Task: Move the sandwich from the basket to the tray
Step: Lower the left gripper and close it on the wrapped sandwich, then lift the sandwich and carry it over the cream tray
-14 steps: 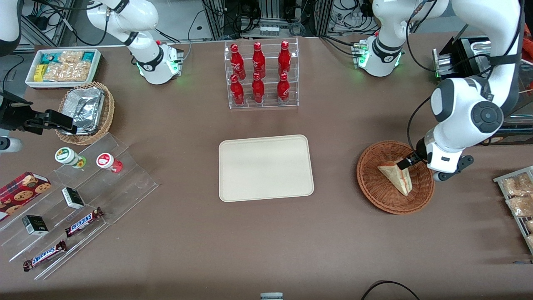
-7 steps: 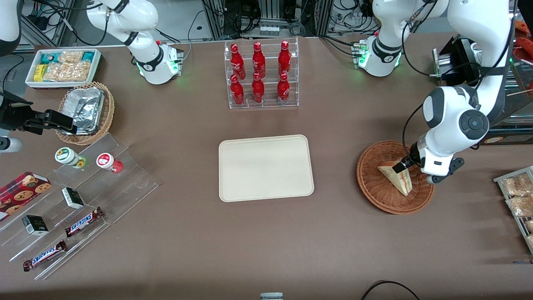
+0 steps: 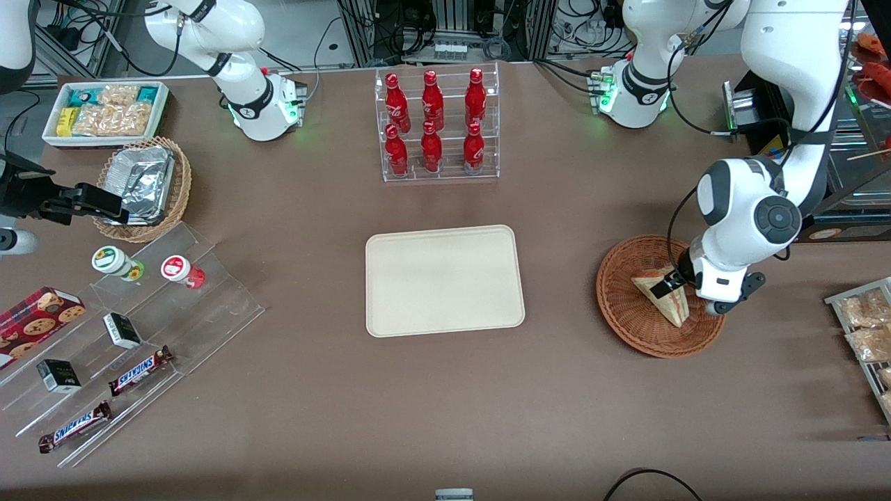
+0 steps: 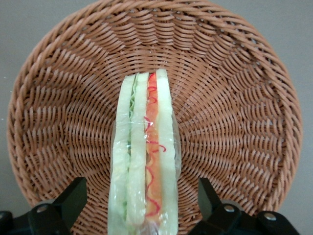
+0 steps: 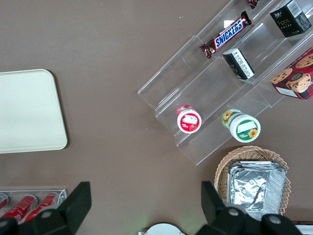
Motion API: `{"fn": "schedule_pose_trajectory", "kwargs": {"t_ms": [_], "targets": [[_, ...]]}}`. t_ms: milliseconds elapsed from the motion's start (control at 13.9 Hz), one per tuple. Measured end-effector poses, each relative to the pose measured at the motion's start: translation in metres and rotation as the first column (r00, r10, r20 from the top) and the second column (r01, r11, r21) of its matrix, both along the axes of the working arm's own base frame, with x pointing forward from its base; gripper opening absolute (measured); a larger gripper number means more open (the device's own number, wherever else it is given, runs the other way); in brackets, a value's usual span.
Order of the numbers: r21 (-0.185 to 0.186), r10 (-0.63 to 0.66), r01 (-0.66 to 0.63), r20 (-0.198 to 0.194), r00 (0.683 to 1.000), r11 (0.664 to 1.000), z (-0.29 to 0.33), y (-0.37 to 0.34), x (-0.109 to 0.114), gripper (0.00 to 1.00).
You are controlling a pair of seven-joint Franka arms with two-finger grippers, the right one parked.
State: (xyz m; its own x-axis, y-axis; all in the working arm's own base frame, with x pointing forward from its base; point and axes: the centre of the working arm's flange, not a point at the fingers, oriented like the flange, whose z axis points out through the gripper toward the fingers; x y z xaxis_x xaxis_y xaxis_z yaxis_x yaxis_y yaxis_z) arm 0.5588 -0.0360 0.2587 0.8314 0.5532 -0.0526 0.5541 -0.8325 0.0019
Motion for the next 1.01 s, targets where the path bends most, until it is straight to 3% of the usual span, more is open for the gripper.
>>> {"fn": "schedule_pose_trajectory", "kwargs": {"t_ms": [72,432,504,792,1008], "targets": [[-0.002,0.004,-0.004,-0.004,1.000,1.000,-0.004,0.000,0.000,1.00],[-0.011,0.016,-0.016,-0.021,1.000,1.000,-0.005,0.000,-0.002,0.47],[-0.012,0.015,-0.015,-0.029,0.999,1.000,-0.002,0.000,-0.002,0.41],[-0.019,-0.025,0.024,-0.069,0.997,1.000,0.035,-0.010,0.013,0.29],[-0.026,-0.077,0.075,-0.063,0.995,0.997,0.062,-0.037,0.024,0.16]]}}
